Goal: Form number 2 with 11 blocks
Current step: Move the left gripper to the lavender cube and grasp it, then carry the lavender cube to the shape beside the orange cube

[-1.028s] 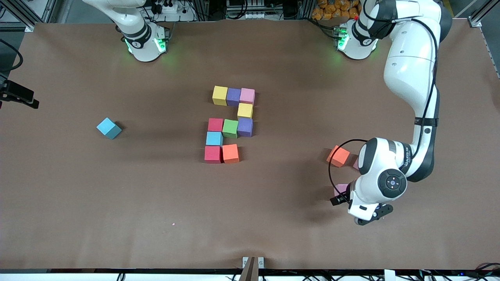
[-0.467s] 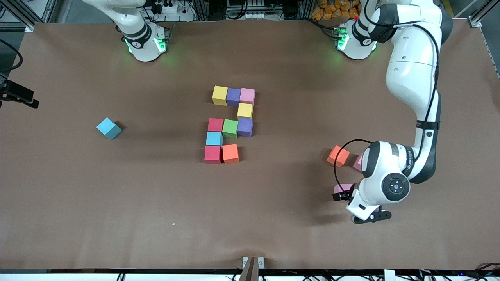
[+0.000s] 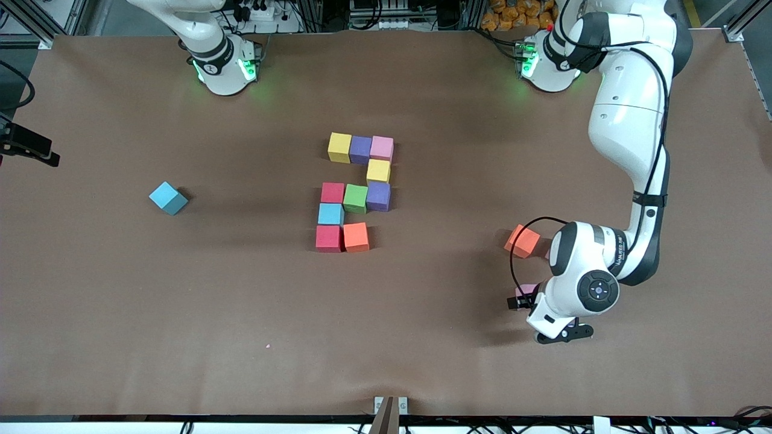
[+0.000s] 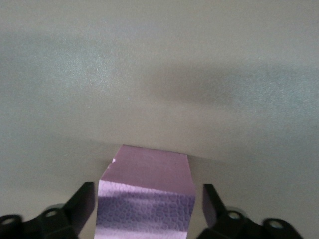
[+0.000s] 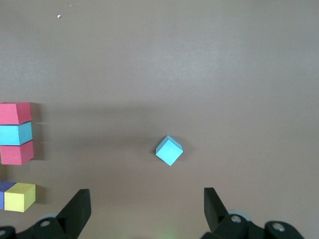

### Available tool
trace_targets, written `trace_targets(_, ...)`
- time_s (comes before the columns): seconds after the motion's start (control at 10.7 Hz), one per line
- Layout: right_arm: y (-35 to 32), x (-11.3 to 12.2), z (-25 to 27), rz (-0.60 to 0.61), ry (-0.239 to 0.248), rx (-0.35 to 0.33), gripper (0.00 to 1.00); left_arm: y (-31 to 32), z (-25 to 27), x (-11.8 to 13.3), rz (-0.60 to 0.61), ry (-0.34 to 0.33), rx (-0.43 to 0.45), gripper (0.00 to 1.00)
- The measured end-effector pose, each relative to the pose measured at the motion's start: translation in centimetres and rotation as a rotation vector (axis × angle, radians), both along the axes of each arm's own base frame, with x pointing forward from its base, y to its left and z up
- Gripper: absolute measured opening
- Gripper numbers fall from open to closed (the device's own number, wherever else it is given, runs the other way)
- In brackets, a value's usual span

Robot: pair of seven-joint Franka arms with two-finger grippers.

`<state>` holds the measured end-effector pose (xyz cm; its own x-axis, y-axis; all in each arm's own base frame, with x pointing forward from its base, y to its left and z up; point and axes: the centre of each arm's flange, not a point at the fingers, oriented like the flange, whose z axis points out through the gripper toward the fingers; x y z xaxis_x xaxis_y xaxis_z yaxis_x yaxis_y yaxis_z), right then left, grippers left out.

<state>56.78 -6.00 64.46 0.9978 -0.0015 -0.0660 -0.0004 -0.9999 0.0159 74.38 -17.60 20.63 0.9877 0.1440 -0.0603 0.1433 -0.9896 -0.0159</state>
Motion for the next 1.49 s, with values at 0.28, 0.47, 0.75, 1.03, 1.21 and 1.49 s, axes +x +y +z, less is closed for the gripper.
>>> trace_targets(0.28, -0.5, -0.3, -0.2, -0.010, 0.021, 0.002, 1.00, 0.0, 0.6, 0.2, 0.002, -0.012, -0.003, 0.60)
trace_targets(0.47, -1.3, -0.4, -0.2, -0.024, 0.023, 0.003, 1.00, -0.1, 1.0, 0.4, 0.031, -0.019, -0.003, 0.60)
trace_targets(0.75, -1.3, -0.4, -0.2, -0.025, 0.023, 0.003, 1.00, -2.5, 2.0, 0.0, 0.200, -0.032, 0.000, 0.60)
trace_targets(1.03, -1.3, -0.4, -0.2, -0.025, 0.020, 0.002, 1.00, -7.6, 3.6, -1.4, 0.453, -0.049, 0.000, 0.56)
trace_targets(1.21, -1.4, -0.4, -0.1, -0.026, 0.019, 0.001, 1.00, -11.7, 3.8, -2.9, 0.637, -0.050, 0.006, 0.56)
trace_targets(1.49, -1.4, -0.4, -0.1, -0.026, 0.019, 0.001, 1.00, -18.5, 3.9, -6.0, 0.894, -0.045, 0.015, 0.56)
